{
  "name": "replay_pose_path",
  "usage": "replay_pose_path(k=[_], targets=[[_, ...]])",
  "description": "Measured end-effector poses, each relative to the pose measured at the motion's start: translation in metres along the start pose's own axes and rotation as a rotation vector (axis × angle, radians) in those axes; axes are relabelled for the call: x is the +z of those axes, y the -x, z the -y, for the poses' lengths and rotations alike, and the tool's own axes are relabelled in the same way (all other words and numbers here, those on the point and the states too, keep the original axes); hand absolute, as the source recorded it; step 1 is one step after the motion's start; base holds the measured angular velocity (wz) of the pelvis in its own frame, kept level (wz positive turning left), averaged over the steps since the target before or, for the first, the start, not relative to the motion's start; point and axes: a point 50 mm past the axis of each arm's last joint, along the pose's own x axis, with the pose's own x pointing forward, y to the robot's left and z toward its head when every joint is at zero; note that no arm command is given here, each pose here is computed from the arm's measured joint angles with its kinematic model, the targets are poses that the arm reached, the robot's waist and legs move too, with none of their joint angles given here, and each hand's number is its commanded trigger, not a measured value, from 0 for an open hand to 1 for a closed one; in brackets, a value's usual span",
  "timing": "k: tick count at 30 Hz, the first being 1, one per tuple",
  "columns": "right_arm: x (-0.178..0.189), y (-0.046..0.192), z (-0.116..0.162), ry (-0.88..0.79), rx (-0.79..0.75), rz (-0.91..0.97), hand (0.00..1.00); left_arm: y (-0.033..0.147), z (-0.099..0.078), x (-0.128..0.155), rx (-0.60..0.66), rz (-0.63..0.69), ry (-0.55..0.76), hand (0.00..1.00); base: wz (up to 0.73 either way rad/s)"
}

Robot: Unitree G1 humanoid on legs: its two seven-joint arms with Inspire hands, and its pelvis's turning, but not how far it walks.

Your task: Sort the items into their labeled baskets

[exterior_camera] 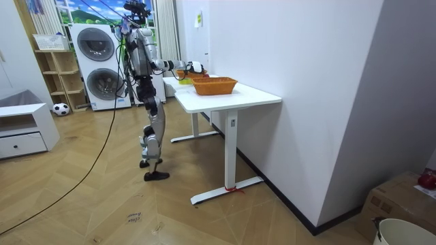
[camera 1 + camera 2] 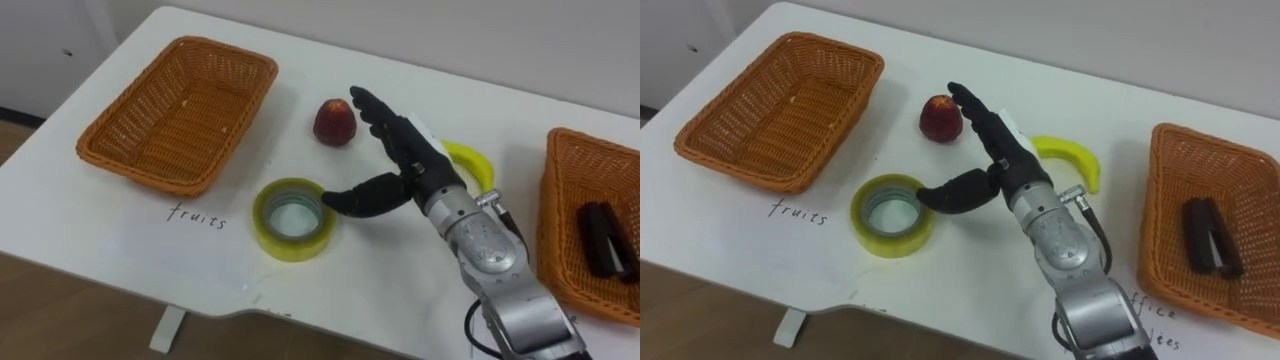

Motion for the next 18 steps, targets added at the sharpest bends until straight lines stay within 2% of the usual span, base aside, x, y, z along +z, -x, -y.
replay_pose_path(k=[18], targets=[[-0.0049, -0.0033, -0.0047, -0.014, -0.007, -0.024, 0.0, -0.0004, 0.0016, 0.0043, -0.003, 0.001, 0.005, 0.0, 0.0]])
